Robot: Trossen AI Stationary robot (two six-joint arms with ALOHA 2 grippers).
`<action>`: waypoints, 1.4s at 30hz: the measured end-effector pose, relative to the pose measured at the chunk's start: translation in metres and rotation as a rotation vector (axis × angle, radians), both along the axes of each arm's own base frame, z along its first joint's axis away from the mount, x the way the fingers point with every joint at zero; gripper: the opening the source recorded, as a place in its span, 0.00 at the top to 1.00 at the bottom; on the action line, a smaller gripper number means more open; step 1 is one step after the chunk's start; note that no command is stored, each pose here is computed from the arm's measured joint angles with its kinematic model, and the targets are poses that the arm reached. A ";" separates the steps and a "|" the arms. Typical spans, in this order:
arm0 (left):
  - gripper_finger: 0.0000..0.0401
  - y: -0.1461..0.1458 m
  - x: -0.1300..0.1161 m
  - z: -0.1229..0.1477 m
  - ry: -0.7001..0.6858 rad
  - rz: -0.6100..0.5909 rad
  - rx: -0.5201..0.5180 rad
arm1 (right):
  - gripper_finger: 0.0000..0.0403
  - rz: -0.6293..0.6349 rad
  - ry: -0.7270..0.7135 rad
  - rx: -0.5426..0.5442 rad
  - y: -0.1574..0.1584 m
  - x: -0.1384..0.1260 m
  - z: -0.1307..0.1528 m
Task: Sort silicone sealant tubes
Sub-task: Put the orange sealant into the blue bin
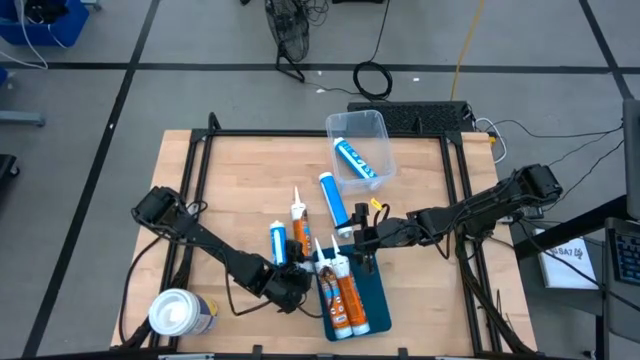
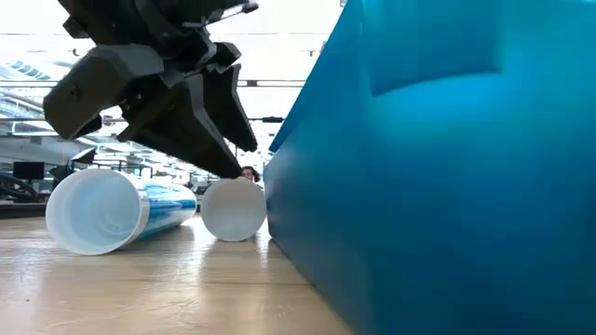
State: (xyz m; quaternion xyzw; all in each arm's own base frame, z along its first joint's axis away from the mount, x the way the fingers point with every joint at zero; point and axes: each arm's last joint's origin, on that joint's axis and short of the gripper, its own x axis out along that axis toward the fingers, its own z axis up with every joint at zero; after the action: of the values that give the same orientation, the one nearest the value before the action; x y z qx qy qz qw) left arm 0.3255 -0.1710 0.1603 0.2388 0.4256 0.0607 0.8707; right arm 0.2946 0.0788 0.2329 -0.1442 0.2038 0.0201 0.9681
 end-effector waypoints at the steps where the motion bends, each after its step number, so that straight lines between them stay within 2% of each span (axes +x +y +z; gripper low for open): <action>1: 0.36 0.002 0.000 -0.002 0.005 0.024 -0.008 | 0.26 0.000 0.000 0.000 0.000 0.000 0.000; 7: 0.36 0.013 0.001 -0.005 0.038 0.118 -0.065 | 0.26 -0.001 -0.001 0.002 0.000 0.000 0.000; 13: 0.36 0.022 -0.005 -0.009 0.096 0.202 -0.063 | 0.26 -0.001 -0.001 0.003 0.000 0.000 0.000; 22: 0.36 0.044 -0.027 -0.012 0.234 0.495 -0.031 | 0.26 -0.002 -0.001 0.005 0.000 0.000 0.000; 31: 0.36 0.069 -0.041 -0.011 0.330 0.706 0.050 | 0.26 0.000 -0.001 0.001 0.000 0.000 0.000; 37: 0.36 0.079 -0.044 -0.003 0.359 0.747 0.059 | 0.26 0.000 0.001 0.000 0.000 0.000 0.000; 42: 0.36 0.084 -0.050 0.017 0.326 0.744 0.033 | 0.26 -0.003 0.016 -0.010 0.000 -0.001 -0.001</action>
State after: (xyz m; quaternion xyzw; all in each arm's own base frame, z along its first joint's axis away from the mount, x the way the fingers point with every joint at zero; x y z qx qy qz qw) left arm 0.2757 -0.0871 0.1777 0.0889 0.6145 0.3398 0.7064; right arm 0.2940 0.0785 0.2315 -0.1487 0.2117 0.0189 0.9658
